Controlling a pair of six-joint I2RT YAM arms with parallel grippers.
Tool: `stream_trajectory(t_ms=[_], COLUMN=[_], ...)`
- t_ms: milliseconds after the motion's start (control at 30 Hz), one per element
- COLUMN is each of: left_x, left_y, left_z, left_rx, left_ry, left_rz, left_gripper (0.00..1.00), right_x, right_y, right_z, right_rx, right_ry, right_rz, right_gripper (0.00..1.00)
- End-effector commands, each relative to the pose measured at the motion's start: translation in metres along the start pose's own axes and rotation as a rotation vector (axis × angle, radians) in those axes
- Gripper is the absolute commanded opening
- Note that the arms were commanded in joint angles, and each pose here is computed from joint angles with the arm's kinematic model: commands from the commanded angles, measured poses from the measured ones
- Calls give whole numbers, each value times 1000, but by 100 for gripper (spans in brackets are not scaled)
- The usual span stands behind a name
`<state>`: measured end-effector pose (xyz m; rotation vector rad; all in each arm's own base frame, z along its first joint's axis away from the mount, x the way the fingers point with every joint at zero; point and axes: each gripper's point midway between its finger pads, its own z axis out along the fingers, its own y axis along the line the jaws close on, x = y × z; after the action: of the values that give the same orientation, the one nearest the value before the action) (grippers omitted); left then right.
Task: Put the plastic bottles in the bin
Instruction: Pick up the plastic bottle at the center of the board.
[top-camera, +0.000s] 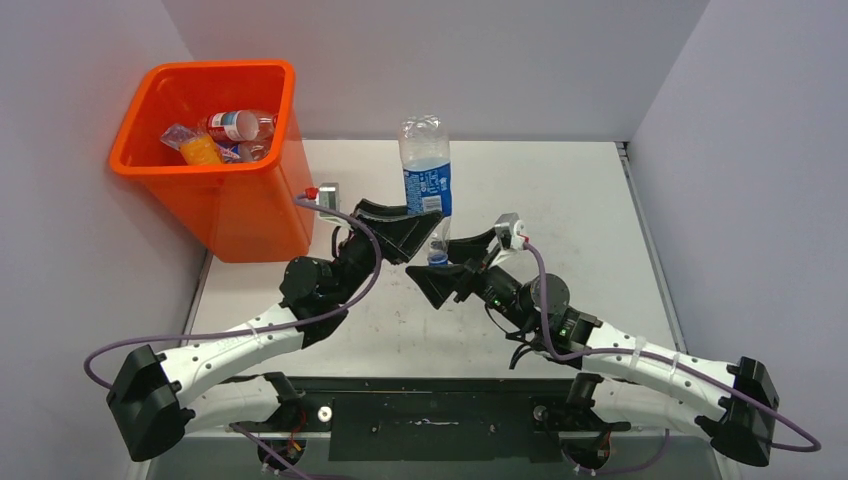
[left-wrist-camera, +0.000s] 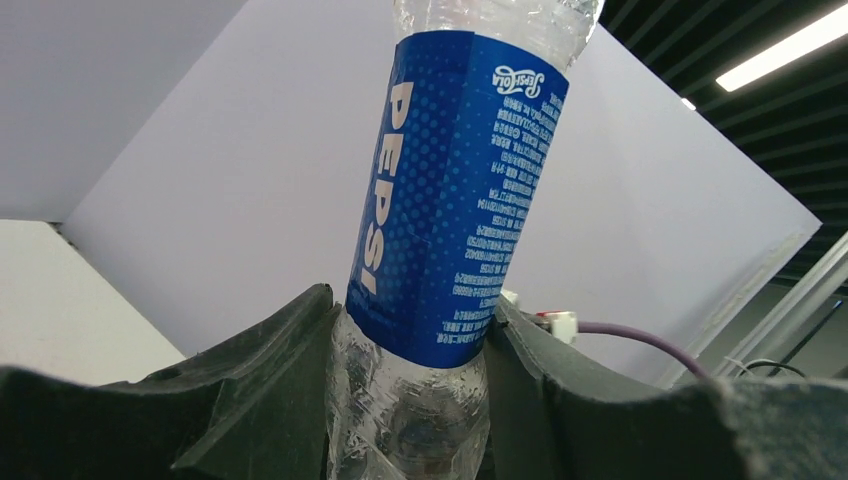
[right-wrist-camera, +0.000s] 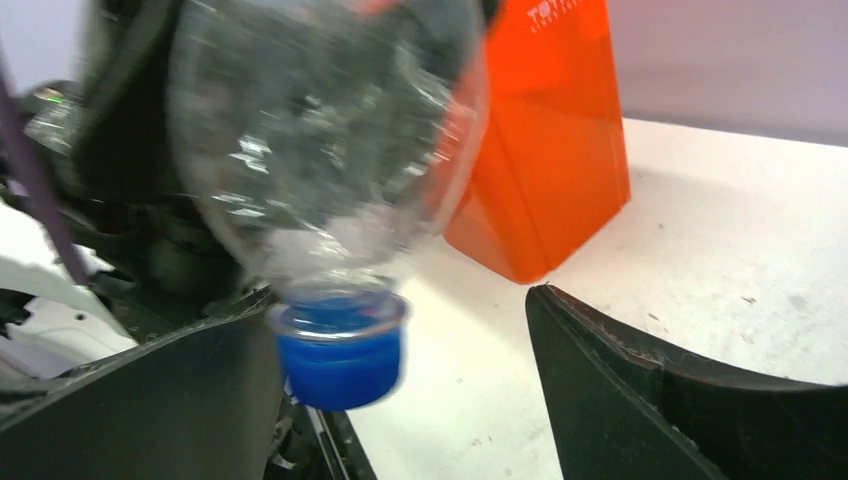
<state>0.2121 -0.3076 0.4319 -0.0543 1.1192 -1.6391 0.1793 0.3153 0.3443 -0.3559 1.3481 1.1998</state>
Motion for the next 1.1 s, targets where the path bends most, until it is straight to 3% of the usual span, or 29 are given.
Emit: stream_trajectory(t_ms=[0,133,200,267,500,667,733,800,1067], left_x=[-21,-14,-11,-9,-4,-3,-3,-3,1], left_y=[-45,-48,-46,-44,-42,-38,-36,-37,-38], left_z=[-6,-8,-9,-10,-11,-12,-13,-13,-13], left_rx=[126,122,115,111,105,85,73,77,82], left_ry=[-61,-38,-30,-25,-12,-7,-9,-7,6], left_rz=[-41,-34,-33,-33,-32,-13,-4,-2,-3], left_gripper=[0,0,0,0,0,0,0,0,0], right_x=[-18,-24,-29,-33,-38,-46,-46,-45,-28], right_y=[-4,0,5,10,8,10,11,13,22], right_z=[3,-2,-5,-6,-11,-17,-17,-16,-4], right_rx=[47,25,-3,-25,-8,-18,-21,-28,-72], right_ry=[-60,-93,-115,-125,-147,-166,-159,-148,-39], right_rz=[-25,-22,-25,-30,-47,-72,-77,-81,-86], right_gripper=[82,63,62,68,74,93,95,87,18])
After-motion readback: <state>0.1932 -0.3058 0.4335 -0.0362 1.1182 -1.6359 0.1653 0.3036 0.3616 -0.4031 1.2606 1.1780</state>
